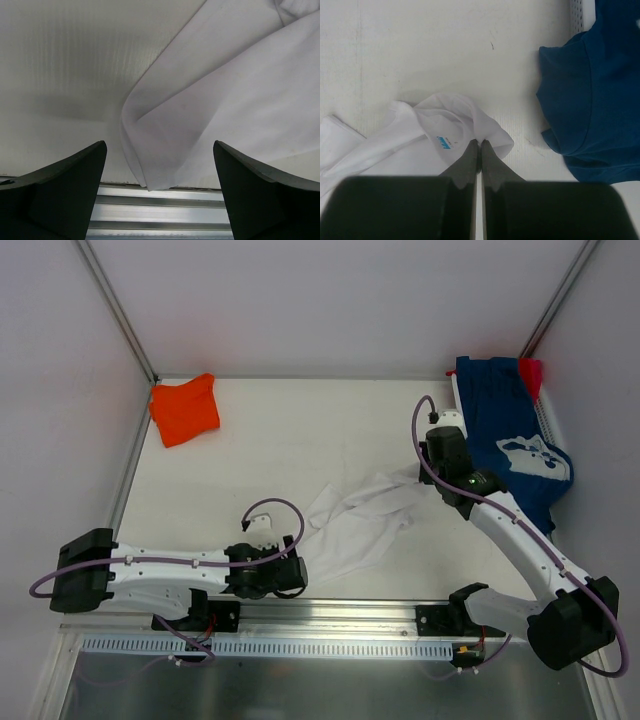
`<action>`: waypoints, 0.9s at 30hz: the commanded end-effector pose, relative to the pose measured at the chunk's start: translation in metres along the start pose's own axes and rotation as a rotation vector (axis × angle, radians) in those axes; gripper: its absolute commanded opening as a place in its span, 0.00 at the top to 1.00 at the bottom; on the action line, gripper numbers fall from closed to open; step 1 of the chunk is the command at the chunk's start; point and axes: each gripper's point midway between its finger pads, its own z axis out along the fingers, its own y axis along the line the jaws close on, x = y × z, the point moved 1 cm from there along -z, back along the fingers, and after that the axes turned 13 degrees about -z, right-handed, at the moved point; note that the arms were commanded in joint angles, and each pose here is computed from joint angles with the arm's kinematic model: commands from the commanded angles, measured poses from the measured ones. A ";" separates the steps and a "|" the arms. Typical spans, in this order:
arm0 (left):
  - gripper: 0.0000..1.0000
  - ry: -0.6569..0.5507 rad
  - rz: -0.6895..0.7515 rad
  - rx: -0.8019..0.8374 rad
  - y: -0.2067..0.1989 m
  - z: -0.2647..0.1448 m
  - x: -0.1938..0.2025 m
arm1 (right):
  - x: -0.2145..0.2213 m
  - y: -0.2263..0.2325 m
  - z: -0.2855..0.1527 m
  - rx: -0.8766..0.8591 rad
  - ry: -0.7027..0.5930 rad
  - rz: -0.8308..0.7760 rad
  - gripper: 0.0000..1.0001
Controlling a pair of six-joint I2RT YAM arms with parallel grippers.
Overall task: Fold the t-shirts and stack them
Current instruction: Move the tshirt to the center of the board, then flatten out the tshirt
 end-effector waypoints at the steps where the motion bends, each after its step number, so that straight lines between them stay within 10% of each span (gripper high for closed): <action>1: 0.12 -0.020 -0.006 -0.037 0.008 0.007 0.003 | -0.009 -0.004 -0.003 0.011 -0.046 0.036 1.00; 7: 0.28 0.012 -0.038 -0.015 0.007 0.018 0.019 | -0.005 -0.005 -0.001 0.015 -0.037 0.035 1.00; 10: 0.54 -0.002 -0.031 -0.009 0.006 0.019 0.018 | -0.005 -0.004 0.000 0.012 -0.038 0.038 1.00; 11: 0.81 -0.007 -0.024 -0.005 0.005 0.019 0.016 | -0.005 -0.003 0.000 0.010 -0.037 0.038 1.00; 13: 1.00 -0.017 -0.028 0.006 0.002 0.018 0.014 | -0.003 -0.003 0.002 0.012 -0.033 0.038 1.00; 27: 1.00 -0.088 0.309 0.254 -0.096 -0.056 -0.036 | -0.018 -0.008 -0.036 -0.039 -0.096 0.071 1.00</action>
